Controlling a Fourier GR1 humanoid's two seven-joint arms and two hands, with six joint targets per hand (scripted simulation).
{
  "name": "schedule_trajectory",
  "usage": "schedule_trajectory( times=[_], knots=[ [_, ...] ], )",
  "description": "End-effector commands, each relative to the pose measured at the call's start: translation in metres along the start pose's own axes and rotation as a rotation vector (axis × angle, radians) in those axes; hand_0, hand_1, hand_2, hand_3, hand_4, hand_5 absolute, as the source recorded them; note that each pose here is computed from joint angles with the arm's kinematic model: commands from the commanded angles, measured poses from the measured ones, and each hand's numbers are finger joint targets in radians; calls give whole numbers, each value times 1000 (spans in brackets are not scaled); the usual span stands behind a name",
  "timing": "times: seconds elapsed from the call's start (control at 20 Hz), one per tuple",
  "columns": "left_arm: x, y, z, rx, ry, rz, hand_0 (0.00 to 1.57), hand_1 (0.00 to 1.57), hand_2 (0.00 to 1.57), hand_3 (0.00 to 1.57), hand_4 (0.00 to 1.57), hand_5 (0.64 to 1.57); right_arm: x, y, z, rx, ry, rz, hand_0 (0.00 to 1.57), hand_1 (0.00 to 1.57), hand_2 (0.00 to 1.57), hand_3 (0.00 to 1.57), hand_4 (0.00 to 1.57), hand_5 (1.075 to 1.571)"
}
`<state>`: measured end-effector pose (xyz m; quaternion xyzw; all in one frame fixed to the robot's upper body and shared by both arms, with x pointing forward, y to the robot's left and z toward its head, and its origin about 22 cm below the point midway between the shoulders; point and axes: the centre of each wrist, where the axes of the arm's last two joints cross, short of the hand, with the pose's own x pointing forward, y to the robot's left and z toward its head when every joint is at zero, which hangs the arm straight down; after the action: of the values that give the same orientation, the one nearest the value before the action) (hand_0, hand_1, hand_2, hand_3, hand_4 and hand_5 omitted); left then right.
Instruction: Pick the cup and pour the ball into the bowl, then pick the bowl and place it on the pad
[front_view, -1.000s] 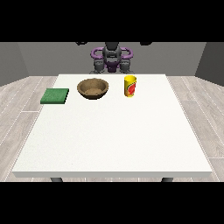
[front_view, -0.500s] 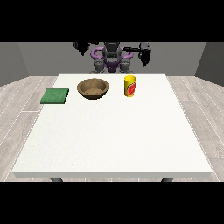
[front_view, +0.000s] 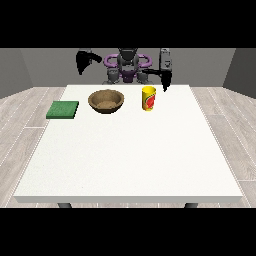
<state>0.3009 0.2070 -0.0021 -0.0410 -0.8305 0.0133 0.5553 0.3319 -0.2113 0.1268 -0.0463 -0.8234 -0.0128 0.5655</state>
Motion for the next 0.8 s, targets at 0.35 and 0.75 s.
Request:
schedule_trajectory(
  times=[0.35, 0.75],
  knots=[
    [-62, 8, 21, 49, 24, -39, 0, 0, 0, 0, 0, 1535, -4, -12, -12, 33, -15, 40, 0, 0, 413, 615, 646, 1564],
    [-70, -2, 6, 57, -15, -64, 0, 0, 0, 0, 0, 1525, -7, -52, -30, 6, -36, 37, 0, 0, 350, 516, 636, 1566]
  ],
)
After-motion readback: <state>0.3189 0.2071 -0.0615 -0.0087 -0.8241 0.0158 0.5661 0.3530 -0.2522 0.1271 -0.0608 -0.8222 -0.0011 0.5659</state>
